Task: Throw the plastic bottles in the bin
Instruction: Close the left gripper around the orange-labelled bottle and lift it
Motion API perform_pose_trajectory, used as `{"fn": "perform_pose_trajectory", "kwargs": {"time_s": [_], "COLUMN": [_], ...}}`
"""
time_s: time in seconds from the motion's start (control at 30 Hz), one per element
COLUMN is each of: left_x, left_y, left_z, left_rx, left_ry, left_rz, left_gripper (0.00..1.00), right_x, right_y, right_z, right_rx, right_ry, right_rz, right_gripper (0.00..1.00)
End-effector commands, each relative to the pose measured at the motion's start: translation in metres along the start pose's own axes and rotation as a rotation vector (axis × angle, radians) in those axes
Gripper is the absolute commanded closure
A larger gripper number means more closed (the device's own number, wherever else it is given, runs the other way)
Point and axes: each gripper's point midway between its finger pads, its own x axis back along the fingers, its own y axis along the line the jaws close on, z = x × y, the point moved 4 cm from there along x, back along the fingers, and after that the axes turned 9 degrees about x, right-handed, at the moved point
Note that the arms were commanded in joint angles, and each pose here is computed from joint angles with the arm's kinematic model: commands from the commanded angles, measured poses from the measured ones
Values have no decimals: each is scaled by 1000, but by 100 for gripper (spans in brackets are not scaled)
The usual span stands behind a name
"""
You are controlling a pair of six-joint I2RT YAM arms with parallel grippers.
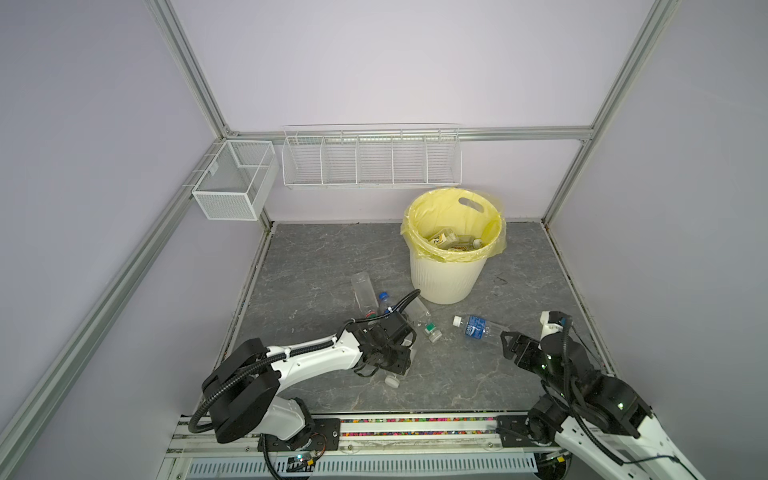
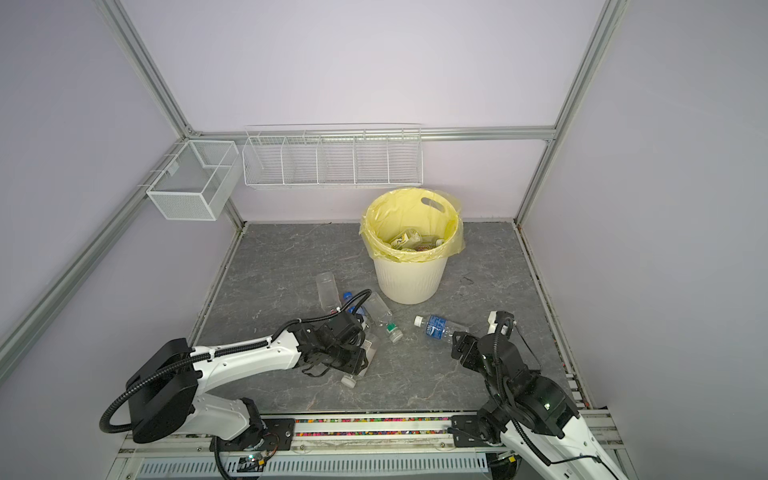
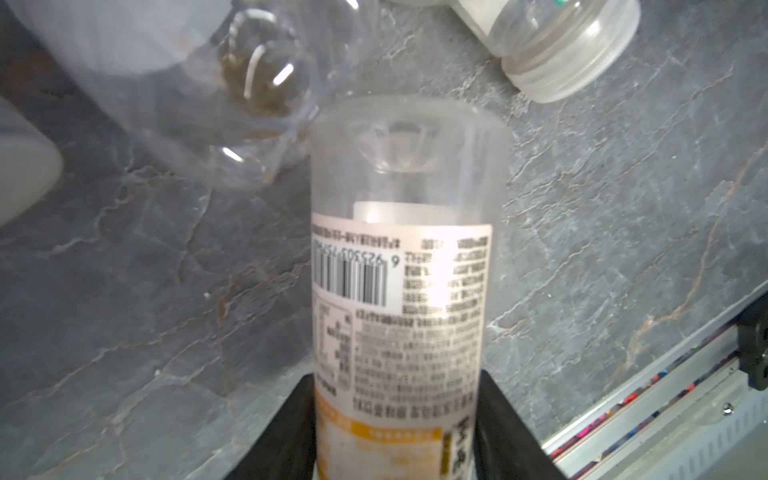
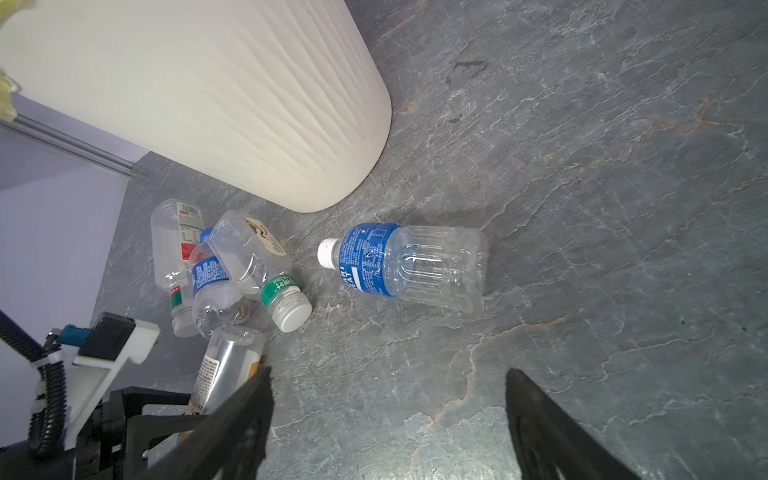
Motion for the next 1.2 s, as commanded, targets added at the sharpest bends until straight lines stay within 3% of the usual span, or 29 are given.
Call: {"fn": "perform_pose_trajectory", "kwargs": {"time_s": [0.0, 0.5, 1.17], "left_x": [15, 57, 134], "left_y": [-10, -35, -59], "left_z": [-7, -17, -42], "left_rx": [-16, -36, -58], "left_ry": [-36, -112, -356], "left_rz": [35, 186, 345], "left_gripper": [53, 57, 58], "right_x": [3, 4, 3], "right_y": [-3, -9, -9], "right_z": [-2, 2, 4], "right_rx": [-25, -36, -50], "right_ry": [-16, -19, -12], "right_rz": [11, 24, 21], "right_gripper": [12, 12, 12]}}
